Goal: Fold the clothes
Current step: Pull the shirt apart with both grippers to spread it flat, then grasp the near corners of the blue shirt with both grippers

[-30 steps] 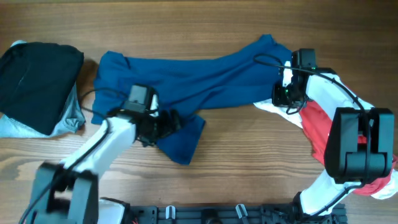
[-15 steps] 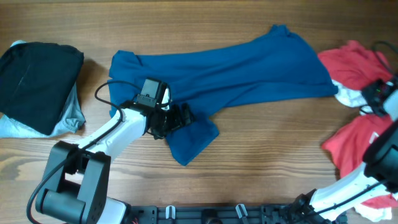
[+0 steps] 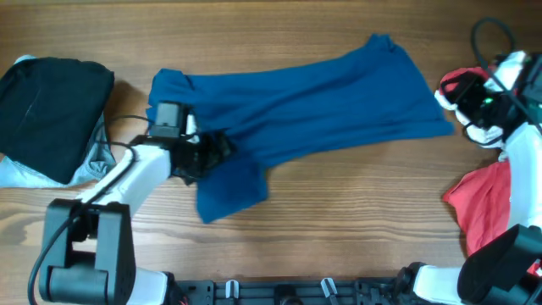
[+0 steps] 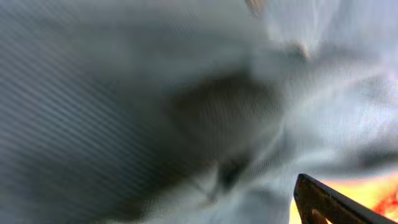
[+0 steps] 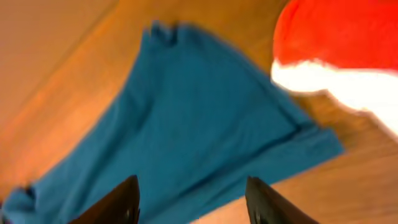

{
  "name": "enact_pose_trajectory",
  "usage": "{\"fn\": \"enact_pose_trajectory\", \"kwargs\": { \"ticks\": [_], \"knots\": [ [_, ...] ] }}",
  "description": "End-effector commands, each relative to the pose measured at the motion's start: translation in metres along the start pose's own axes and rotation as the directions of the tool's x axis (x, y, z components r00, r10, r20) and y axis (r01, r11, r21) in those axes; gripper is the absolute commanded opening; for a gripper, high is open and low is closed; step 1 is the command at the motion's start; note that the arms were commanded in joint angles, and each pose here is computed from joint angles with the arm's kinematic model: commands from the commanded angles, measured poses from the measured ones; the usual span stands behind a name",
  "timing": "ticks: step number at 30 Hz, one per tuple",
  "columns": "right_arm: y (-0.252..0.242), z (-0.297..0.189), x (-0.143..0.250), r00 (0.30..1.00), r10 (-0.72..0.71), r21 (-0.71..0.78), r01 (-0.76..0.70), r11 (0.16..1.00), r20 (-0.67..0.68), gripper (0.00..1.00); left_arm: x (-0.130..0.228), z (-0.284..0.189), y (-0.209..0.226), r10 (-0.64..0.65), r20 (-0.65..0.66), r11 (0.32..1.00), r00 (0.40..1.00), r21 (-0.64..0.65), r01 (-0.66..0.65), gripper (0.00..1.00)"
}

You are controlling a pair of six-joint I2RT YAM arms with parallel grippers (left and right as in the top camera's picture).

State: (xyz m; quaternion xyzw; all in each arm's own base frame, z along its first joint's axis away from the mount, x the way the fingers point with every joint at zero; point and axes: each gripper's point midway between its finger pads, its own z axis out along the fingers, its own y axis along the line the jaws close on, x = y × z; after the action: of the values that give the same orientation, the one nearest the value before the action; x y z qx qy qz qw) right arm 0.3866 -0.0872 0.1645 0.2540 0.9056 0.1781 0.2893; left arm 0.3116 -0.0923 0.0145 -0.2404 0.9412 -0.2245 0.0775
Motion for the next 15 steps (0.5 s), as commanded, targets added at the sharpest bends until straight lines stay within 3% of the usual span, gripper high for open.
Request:
{"fn": "enact_pose_trajectory", "kwargs": {
  "ticks": [1,8,11,13,15],
  "knots": [
    [0.001,0.010,0.031,0.991,-0.075,0.056,0.082,0.995,-0.107,0.57,-0.045,-0.004,0.087,0.052,0.141,0.966,0.989,-0.260,-0.014,0.96],
    [-0.004,0.009,0.046,0.982,-0.087,0.093,0.103,0.990,-0.167,0.59,-0.081,-0.046,0.082,0.022,0.143,0.975,0.989,-0.221,0.010,0.99],
    [-0.006,0.008,0.049,0.978,-0.106,0.097,0.125,0.987,-0.181,0.60,-0.036,-0.045,0.065,-0.039,-0.054,0.990,0.998,-0.141,0.031,1.00],
    [-0.010,0.007,0.051,0.977,-0.101,0.120,0.125,0.985,-0.189,0.61,-0.006,-0.052,0.085,-0.077,-0.158,0.967,0.985,-0.252,0.035,1.00],
    [-0.011,0.007,0.051,0.977,-0.101,0.128,0.127,0.984,-0.188,0.61,0.000,-0.061,0.109,-0.096,-0.160,0.924,0.982,-0.381,0.028,1.00]
  ]
}}
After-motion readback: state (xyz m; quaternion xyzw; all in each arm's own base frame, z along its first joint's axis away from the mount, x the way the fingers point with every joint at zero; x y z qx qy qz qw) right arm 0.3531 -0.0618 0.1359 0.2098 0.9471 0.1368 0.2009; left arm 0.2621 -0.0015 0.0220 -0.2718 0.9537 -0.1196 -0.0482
